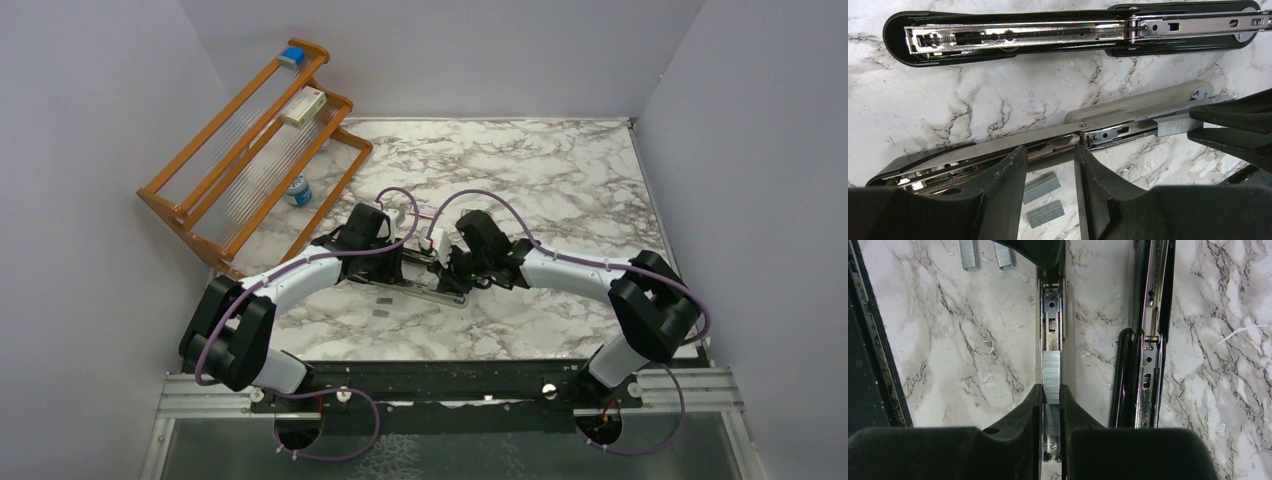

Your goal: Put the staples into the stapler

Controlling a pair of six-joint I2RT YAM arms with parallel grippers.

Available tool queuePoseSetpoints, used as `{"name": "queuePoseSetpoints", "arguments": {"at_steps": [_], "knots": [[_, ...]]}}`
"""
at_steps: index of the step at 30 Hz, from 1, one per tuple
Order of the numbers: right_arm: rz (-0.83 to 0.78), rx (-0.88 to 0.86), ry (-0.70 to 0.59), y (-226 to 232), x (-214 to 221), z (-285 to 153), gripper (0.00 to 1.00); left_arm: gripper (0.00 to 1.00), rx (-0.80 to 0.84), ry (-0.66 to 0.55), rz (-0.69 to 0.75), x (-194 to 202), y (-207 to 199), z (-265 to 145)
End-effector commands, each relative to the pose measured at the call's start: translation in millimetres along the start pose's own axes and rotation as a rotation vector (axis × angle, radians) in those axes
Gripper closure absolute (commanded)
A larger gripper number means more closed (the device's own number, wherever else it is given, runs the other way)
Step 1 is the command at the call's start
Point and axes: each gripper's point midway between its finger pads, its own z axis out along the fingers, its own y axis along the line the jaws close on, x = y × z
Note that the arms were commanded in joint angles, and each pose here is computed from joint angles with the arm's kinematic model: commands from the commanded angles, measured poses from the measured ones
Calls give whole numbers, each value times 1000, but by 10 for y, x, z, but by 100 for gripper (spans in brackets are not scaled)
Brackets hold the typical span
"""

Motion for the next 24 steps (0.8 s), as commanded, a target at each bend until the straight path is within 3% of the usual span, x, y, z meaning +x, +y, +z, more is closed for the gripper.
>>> {"name": "queuePoseSetpoints", "arguments": {"at_steps": [1, 24], "knots": [[-37, -29, -45, 74, -106, -36, 98, 57, -28, 42, 6, 93, 63, 41], [-10, -24, 26, 32, 42, 36, 98, 57, -28, 41, 6, 90, 61, 39]]}}
